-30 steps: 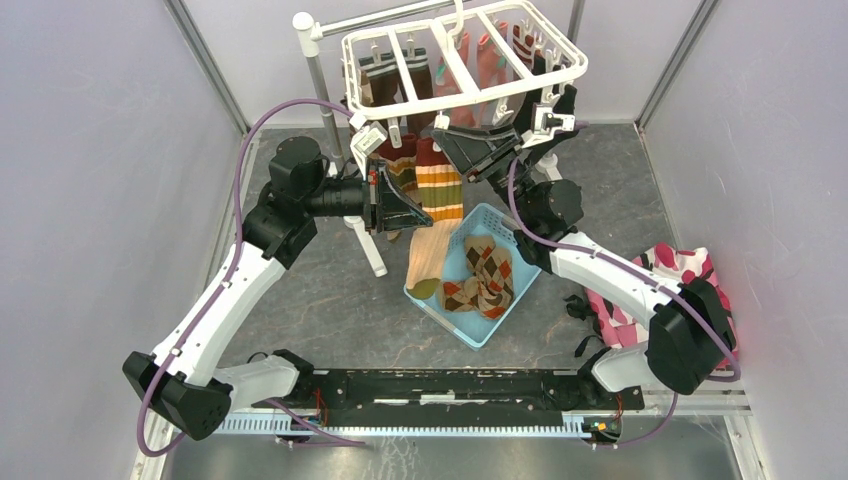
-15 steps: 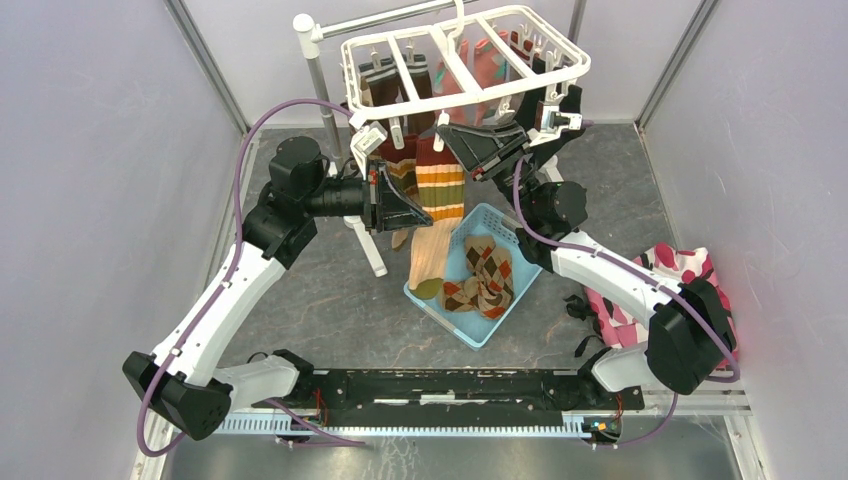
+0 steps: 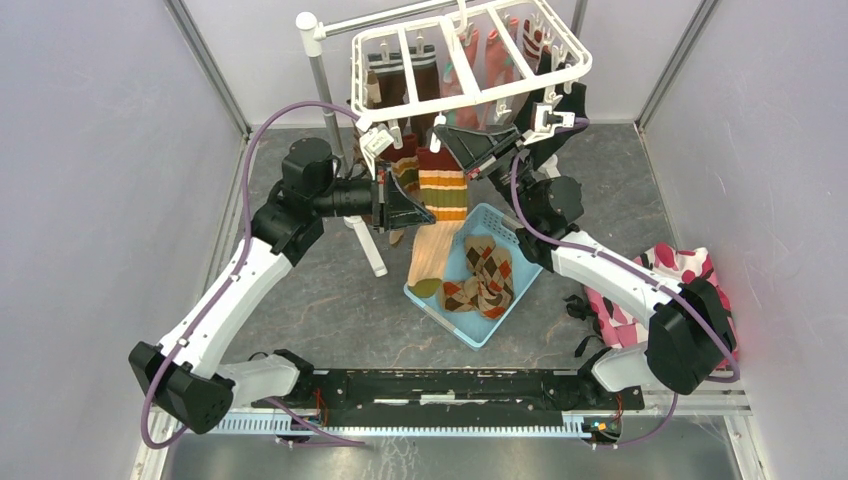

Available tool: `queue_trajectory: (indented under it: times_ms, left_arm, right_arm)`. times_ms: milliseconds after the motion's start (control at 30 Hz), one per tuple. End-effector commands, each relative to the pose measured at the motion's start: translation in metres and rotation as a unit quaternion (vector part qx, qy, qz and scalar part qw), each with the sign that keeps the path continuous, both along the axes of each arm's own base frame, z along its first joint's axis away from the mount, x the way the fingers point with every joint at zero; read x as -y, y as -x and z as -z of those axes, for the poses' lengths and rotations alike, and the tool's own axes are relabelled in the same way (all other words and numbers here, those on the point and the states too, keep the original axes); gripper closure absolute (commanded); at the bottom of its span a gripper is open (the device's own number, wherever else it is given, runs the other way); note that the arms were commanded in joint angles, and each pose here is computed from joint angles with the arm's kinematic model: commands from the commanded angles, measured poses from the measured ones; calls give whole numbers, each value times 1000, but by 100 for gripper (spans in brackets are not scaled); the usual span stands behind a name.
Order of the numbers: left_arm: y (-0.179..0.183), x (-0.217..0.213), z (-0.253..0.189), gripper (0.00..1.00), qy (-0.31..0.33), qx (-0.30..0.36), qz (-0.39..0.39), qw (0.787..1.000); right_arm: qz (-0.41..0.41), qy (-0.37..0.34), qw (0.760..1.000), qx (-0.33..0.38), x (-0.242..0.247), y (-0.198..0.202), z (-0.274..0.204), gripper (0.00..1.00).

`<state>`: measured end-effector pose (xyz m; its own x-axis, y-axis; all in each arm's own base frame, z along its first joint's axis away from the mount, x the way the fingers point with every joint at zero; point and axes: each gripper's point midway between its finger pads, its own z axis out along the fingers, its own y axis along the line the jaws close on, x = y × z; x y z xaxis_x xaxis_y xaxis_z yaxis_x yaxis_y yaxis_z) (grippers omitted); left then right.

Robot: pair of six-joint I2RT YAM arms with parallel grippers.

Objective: Remove the socks clipped to the hanger
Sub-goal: Remove the sock from the hanger, then place the sock in the bin.

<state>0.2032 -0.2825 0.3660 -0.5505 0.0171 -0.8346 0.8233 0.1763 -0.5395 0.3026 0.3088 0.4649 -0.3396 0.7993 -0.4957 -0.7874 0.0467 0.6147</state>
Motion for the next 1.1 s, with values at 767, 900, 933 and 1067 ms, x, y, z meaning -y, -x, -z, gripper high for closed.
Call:
queue_trajectory:
  times_ms: [767,900,933,1067]
  left_arm:
    - [-10,1,62,0,-137,60,-27,988]
    - [-8,-21,65,0,-159,63,-48,984]
    - [-9,-26,64,0,-160,60,-57,984]
    - [-27,-60,55,0,-147,55,-121,980]
  right_arm:
    - [34,47,997,46,20,14,-28,100]
    - [32,50,997,47,20,16,-29,100]
    - [31,50,997,48,20,17,-29,100]
    - [31,52,997,48,24,19,-29,100]
